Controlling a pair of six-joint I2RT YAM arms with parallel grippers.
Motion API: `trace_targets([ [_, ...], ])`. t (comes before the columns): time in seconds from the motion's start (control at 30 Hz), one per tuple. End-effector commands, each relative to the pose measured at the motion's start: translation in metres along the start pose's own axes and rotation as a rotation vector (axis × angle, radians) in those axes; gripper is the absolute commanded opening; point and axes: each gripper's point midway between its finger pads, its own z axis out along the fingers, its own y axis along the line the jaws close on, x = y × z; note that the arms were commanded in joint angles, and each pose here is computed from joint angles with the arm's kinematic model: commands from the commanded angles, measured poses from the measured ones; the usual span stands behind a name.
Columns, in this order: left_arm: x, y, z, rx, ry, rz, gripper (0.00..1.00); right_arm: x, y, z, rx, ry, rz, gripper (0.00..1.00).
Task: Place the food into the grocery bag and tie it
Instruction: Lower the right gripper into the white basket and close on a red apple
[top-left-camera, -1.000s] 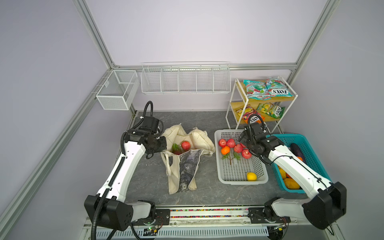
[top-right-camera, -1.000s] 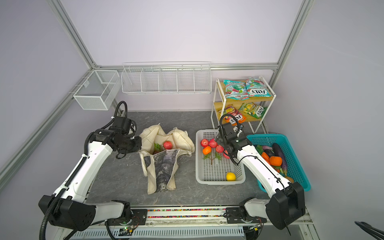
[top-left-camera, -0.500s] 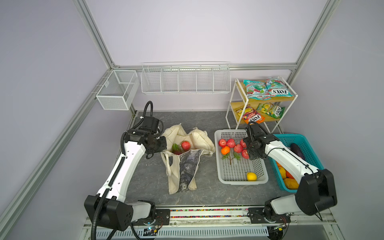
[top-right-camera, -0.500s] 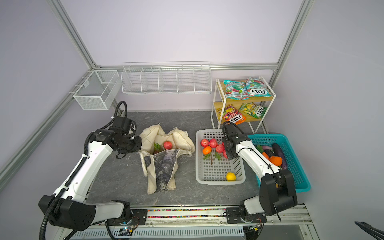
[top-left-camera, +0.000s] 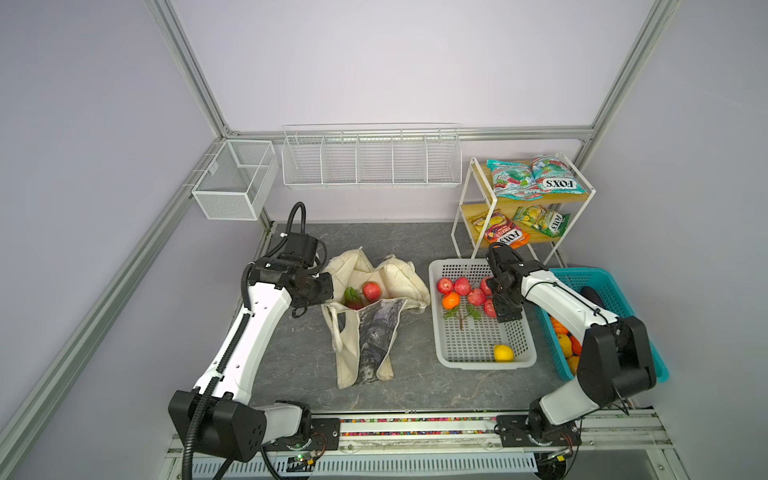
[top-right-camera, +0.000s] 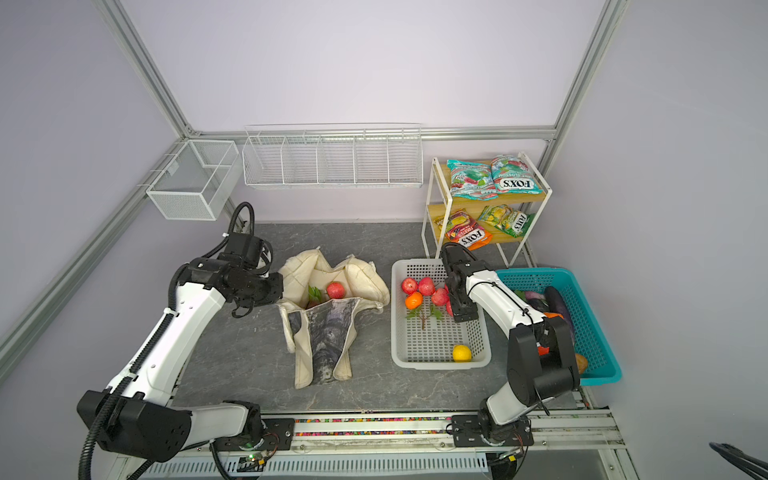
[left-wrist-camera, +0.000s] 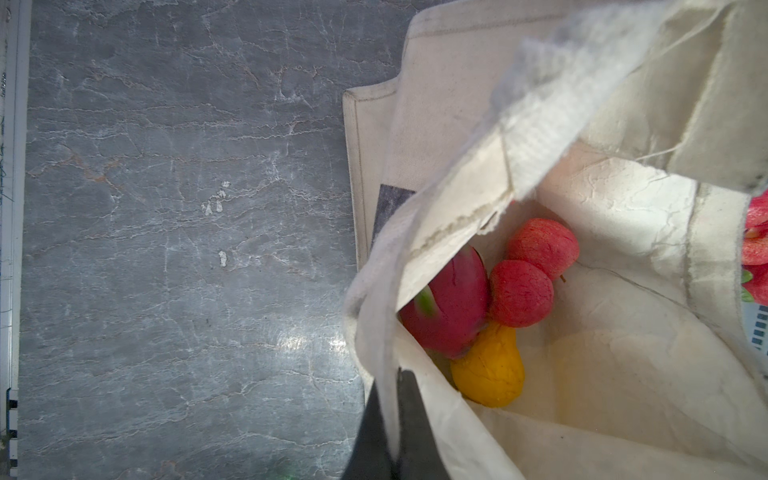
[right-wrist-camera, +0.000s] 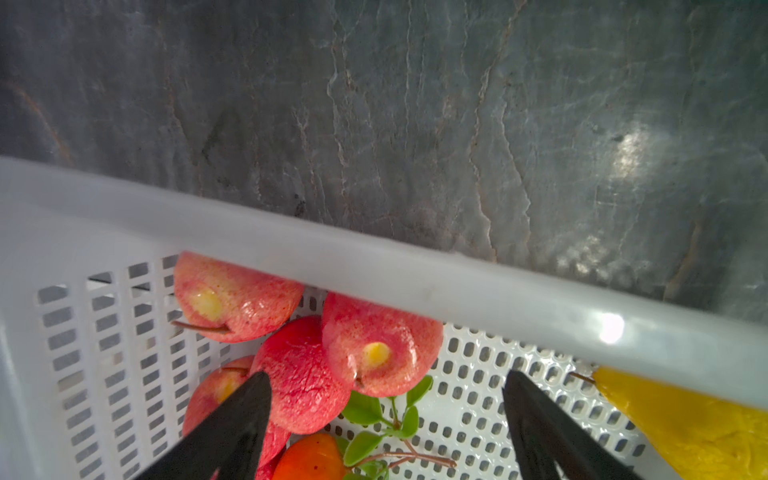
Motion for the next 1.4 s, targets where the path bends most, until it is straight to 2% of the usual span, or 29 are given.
trace_targets([
  [0.0, -0.006, -0.003, -0.005, 0.012, -0.016, -0.001, 0.0, 0.006, -0.011, 0.009, 0.058, 0.031, 0.076, 0.87],
  [0.23, -0.007, -0.003, -0.004, 0.012, -0.011, 0.0, 0.0, 0.013, -0.006, 0.019, 0.064, 0.06, 0.093, 0.86],
  [0.53, -0.004, -0.001, -0.004, 0.005, -0.009, -0.002, 0.0, 0.012, -0.002, 0.029, 0.085, 0.043, 0.098, 0.91],
  [0.83, -0.003, 0.0, -0.003, 0.0, -0.01, -0.002, 0.0, 0.016, 0.001, 0.047, 0.095, 0.056, 0.098, 0.83],
  [0.97, -0.003, 0.0, -0.004, 0.001, -0.015, -0.003, 0.0, 0.018, 0.002, 0.055, 0.104, 0.06, 0.077, 0.76],
  [1.23, -0.001, 0.002, -0.003, -0.003, -0.016, -0.002, 0.0, 0.015, 0.004, 0.051, 0.098, 0.047, 0.066, 0.48],
  [1.37, -0.002, 0.001, -0.002, 0.001, -0.02, -0.003, 0.0, 0.015, 0.007, 0.042, 0.081, 0.057, 0.056, 0.42],
])
